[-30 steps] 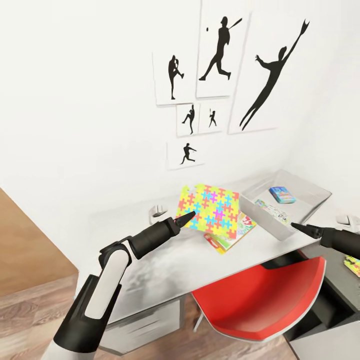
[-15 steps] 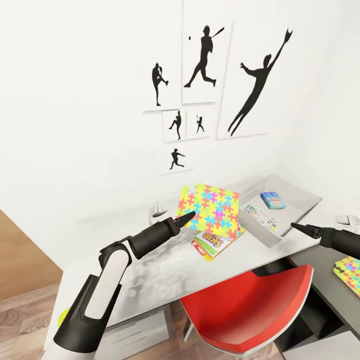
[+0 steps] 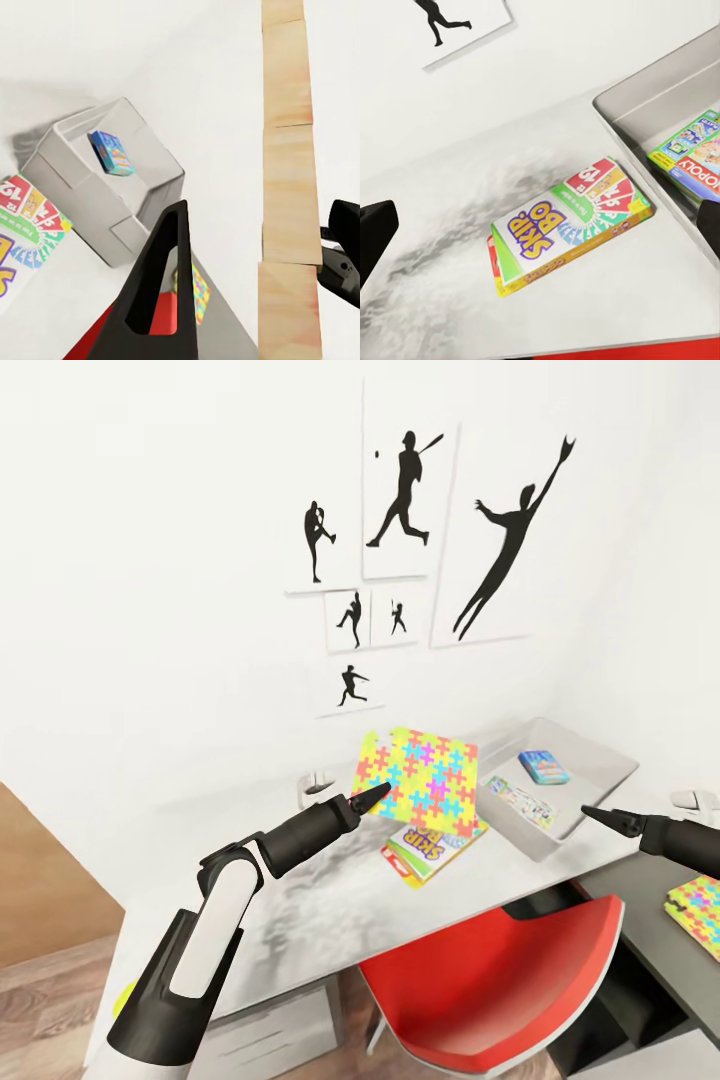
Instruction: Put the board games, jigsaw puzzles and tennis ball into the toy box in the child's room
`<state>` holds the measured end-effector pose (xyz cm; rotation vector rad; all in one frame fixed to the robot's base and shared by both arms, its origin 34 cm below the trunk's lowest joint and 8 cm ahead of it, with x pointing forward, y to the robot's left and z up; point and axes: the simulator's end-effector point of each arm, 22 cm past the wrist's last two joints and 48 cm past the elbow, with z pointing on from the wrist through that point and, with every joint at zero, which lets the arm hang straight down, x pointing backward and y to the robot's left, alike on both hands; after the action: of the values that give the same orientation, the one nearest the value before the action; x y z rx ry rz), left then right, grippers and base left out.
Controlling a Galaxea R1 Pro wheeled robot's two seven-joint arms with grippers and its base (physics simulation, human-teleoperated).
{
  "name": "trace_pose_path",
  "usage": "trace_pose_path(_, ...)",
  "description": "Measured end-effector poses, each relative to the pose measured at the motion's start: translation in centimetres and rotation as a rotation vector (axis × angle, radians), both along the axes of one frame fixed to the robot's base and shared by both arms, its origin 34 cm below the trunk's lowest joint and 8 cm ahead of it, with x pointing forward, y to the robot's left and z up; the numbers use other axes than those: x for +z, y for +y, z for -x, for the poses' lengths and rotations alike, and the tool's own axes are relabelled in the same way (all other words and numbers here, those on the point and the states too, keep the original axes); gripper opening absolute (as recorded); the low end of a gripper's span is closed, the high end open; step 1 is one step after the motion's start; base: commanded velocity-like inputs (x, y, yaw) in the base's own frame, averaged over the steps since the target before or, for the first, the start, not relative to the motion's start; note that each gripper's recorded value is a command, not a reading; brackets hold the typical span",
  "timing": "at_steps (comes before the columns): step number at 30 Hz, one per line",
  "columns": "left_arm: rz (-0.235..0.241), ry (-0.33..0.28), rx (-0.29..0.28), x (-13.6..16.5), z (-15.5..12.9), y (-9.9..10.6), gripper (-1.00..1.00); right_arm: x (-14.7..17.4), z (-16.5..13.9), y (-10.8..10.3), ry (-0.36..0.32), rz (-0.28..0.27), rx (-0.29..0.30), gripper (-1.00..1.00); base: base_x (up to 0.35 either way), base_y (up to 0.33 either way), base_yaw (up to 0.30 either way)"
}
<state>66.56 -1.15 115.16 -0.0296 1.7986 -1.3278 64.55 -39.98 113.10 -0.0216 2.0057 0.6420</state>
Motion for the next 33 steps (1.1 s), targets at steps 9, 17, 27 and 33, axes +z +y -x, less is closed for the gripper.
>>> trace_pose_path(9,-0.001,-0.015,0.000,0.8,0.2,0.0,-1.00,0.8,0.2,0.0,-0.015,-0.001,0.000,1.00,0.000,-0.163,0.000)
trace_pose_path(17,-0.002,-0.027,0.001,1.5,0.4,0.0,-1.00,1.4,0.4,0.1,-0.028,-0.003,0.001,1.00,0.000,-0.266,0.000)
trace_pose_path(27,-0.005,-0.039,0.002,2.1,0.6,0.0,-1.00,2.3,0.6,0.1,-0.044,-0.003,0.001,1.00,0.015,-0.245,0.000)
trace_pose_path(33,-0.001,-0.048,0.003,2.6,0.8,0.2,-1.00,2.8,0.7,0.1,-0.053,-0.003,0.000,1.00,0.009,-0.070,-0.015)
